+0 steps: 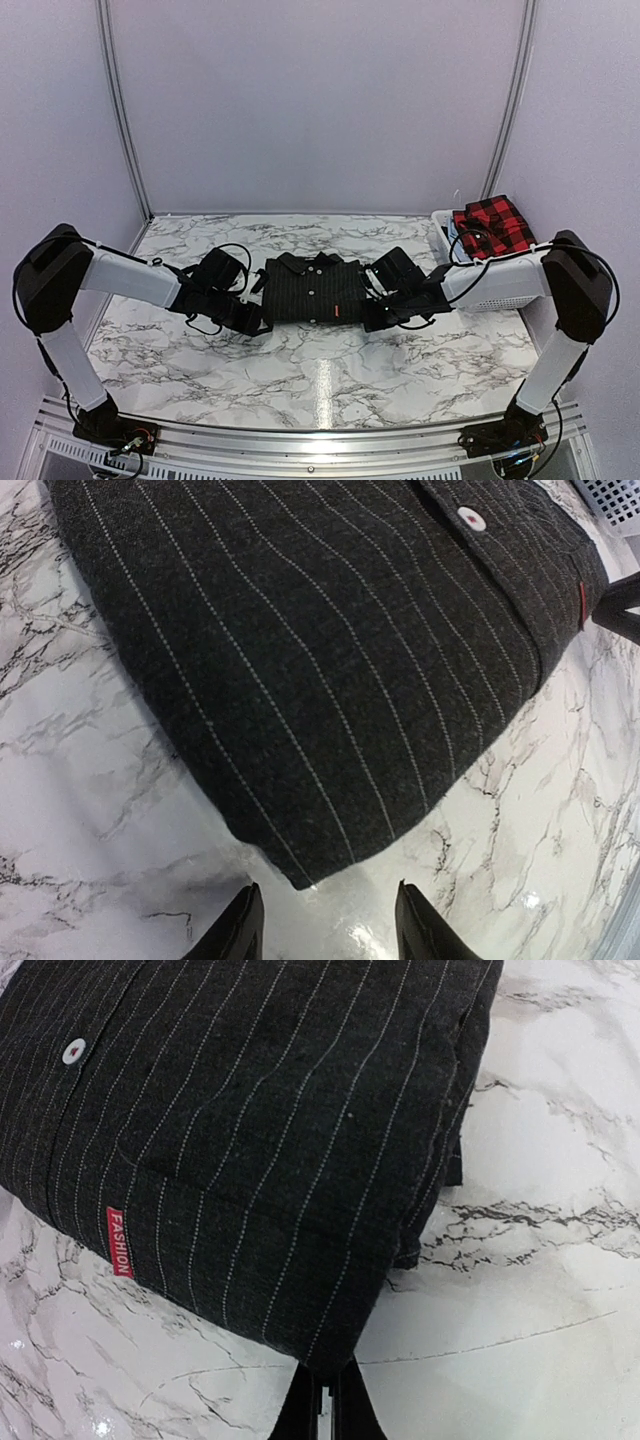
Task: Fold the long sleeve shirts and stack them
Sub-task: Move the square-folded shirt to the center of the board.
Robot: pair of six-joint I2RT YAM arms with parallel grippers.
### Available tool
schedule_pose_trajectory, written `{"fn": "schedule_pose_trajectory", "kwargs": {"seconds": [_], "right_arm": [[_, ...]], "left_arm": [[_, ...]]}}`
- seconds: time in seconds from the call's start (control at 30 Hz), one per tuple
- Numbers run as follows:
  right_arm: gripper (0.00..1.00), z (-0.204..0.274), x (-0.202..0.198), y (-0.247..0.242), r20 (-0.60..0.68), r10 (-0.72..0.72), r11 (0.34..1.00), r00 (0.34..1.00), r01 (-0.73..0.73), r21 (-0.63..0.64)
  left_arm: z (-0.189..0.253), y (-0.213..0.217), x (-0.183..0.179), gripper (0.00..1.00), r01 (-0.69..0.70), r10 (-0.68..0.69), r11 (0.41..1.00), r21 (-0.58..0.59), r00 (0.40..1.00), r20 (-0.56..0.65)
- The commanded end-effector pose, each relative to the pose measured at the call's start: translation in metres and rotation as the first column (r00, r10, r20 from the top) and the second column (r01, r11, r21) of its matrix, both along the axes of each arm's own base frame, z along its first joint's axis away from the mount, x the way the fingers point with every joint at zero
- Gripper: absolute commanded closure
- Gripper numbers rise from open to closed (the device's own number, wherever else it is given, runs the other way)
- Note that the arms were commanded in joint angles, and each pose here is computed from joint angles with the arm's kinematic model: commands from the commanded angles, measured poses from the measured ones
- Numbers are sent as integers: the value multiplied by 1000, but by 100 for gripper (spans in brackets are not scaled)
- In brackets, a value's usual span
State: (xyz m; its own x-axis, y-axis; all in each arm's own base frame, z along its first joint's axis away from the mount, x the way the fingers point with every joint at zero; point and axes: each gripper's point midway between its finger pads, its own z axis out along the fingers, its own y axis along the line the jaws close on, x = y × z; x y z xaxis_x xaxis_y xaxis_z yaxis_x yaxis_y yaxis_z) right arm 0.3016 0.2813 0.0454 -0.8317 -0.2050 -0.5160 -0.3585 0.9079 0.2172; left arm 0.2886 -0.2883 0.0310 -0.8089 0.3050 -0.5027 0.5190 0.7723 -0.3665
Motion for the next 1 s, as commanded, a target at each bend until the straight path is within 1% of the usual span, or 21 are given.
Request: {"fn": "schedule_pose_trajectory", "kwargs": {"seconds": [0.0,0.1,0.2,0.23,0.27,0.4,0.43,0.5,0.6,0.73,0.83,0.87,0.93,0.97], "right_arm": [[100,4,1,-6,9,-5,1000,1000,5,-10],[100,4,1,-6,11,-5,1000,1000,5,-11],[100,5,3,-6,14,-5,1000,1000,5,-12],[100,6,4,-6,16,-3,1000,1000,3,-13],[100,7,4,-6,19,-2,1000,1000,2,-15],[100,15,5,-4,27,13,1000,1000,-12,-15],[100,18,4,-4,31,22,1000,999,-21,-14],[100,21,-1,-3,25,44,999,999,-44,-9],[100,19,-16,0,-7,88,996,996,-88,12],[100,2,-46,5,-66,131,991,989,-131,11],[100,-16,-70,5,-124,149,989,981,-147,29],[100,-21,-76,4,-141,154,988,978,-150,35],[100,-26,-85,2,-160,156,988,975,-153,32],[95,-23,-86,1,-160,158,987,974,-155,32]], "left_arm": [[-2,-2,14,54,-5,3,999,47,999,38],[-3,-6,17,54,3,-6,998,63,998,55],[-5,-6,26,58,-9,0,995,98,996,89],[-9,-6,23,66,22,-30,991,134,997,64],[-9,-6,23,70,31,-40,989,144,997,64],[4,-5,18,97,60,-74,982,178,995,72],[10,-4,17,100,62,-77,981,182,994,79],[25,-3,12,100,76,-94,980,186,992,86],[34,1,-3,100,106,-118,972,210,992,49],[23,2,-34,100,142,-132,966,215,990,-58],[7,7,-53,99,135,-108,966,222,986,-131],[3,10,-57,94,126,-93,966,228,985,-149],[-1,15,-61,87,100,-59,965,241,983,-172],[0,17,-63,82,90,-46,965,246,983,-178]]}}
